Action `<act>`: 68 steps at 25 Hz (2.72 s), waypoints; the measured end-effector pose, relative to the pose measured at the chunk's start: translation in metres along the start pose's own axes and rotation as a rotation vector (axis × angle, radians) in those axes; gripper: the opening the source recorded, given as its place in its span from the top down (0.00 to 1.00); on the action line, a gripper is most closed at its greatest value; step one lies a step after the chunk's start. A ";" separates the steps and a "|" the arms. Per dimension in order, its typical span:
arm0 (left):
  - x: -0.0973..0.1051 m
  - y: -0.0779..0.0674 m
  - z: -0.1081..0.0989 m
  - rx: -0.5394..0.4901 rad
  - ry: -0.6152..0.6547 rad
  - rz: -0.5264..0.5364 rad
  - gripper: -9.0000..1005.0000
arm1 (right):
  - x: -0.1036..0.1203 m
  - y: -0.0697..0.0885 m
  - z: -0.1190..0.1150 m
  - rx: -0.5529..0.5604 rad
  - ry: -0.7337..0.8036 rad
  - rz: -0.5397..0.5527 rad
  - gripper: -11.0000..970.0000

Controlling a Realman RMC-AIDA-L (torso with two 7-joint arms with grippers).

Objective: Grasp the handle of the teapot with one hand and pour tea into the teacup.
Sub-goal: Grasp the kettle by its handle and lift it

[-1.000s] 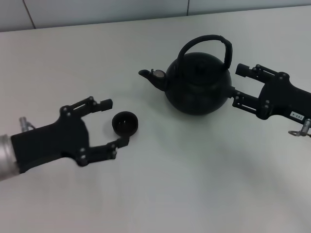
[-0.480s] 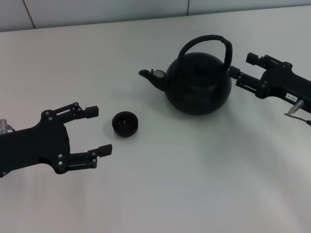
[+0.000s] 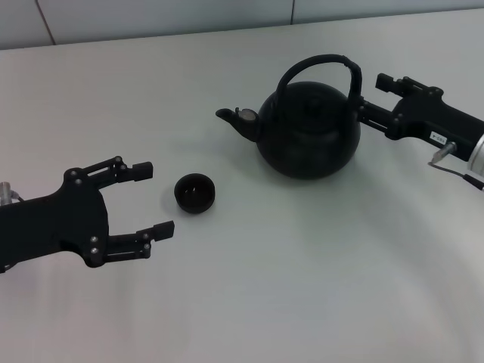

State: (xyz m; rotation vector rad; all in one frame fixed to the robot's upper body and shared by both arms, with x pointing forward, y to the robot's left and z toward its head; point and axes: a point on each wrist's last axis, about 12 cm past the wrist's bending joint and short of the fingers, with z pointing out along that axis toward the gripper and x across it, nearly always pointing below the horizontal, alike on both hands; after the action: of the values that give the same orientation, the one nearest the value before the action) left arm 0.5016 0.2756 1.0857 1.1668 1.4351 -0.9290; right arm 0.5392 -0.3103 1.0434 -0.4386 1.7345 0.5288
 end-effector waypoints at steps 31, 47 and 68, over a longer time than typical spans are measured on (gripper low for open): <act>0.004 0.006 0.010 -0.019 0.049 0.016 0.16 | 0.000 0.001 0.026 0.028 0.050 0.000 0.38; 0.004 0.005 0.011 -0.019 0.046 0.017 0.16 | 0.001 0.002 0.024 0.020 0.048 -0.006 0.60; 0.003 0.006 0.015 -0.033 0.044 0.023 0.16 | -0.001 0.007 0.023 -0.019 0.025 -0.079 0.83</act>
State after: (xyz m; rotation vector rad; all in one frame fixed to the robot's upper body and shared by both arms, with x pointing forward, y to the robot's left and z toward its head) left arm 0.5113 0.2635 1.0805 1.1838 1.4641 -0.8654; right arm 0.5540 -0.2913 1.0407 -0.5271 1.7298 0.4844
